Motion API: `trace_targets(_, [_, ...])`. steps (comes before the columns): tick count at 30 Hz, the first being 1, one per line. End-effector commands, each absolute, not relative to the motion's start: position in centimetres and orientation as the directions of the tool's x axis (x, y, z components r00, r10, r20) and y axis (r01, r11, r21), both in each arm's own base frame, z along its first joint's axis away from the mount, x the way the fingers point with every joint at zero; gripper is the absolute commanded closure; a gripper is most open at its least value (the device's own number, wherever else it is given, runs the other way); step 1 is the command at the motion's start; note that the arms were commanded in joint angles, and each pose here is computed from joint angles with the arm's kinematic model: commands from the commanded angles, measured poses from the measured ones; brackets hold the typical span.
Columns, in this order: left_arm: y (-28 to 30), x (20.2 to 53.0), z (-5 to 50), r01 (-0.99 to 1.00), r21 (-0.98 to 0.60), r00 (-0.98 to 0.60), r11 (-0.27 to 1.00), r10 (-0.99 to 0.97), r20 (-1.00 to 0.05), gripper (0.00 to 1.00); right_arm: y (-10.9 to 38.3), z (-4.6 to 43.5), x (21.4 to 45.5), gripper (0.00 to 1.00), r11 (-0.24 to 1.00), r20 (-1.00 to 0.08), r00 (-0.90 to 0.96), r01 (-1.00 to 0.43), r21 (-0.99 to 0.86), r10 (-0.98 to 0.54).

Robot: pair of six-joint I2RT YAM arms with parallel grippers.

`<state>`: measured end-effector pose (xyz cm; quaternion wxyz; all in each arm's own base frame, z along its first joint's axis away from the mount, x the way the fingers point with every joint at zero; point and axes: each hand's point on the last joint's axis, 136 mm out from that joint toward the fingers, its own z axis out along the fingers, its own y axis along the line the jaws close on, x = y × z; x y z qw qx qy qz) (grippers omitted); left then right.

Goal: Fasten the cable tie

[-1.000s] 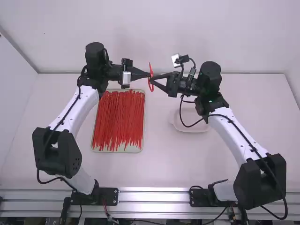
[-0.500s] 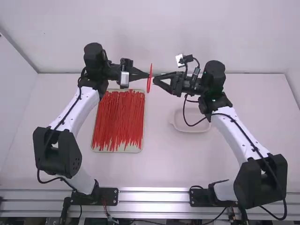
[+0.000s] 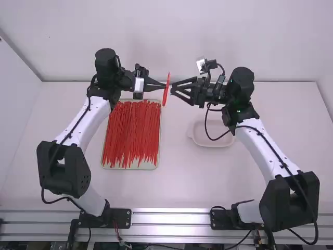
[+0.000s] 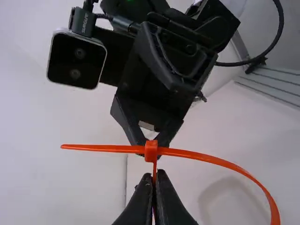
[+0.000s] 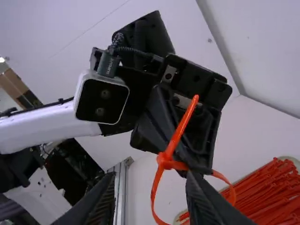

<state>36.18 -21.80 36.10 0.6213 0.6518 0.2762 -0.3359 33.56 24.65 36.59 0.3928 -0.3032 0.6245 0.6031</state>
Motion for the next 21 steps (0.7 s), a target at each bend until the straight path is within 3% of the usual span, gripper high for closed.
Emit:
trace_targets(1, [-22.8,35.0,36.1,0.777,0.619,0.612,-0.116,-0.091,-0.786,0.98,24.3,37.7,34.2,0.55,0.107,-0.846,-0.518,-0.840,0.531,0.127])
trace_targets(9, [-23.3,34.6,36.1,0.774,0.620,0.612,-0.129,-0.101,-0.784,0.98,24.3,38.8,33.9,0.55,0.084,-0.860,-0.491,-0.860,0.504,0.140])
trace_targets(12, [-23.5,34.5,36.1,0.775,0.618,0.609,-0.132,-0.104,-0.786,0.98,24.3,38.6,34.0,0.68,0.089,-0.855,-0.498,-0.854,0.512,0.142])
trace_targets(16, [-23.5,34.5,36.1,0.775,0.618,0.609,-0.133,-0.104,-0.786,0.98,24.4,38.6,33.8,1.00,0.082,-0.852,-0.505,-0.852,0.518,0.137])
trace_targets(21, [-23.5,34.5,36.1,0.775,0.618,0.609,-0.133,-0.104,-0.786,0.98,25.3,38.7,33.3,1.00,0.064,-0.854,-0.504,-0.855,0.514,0.128])
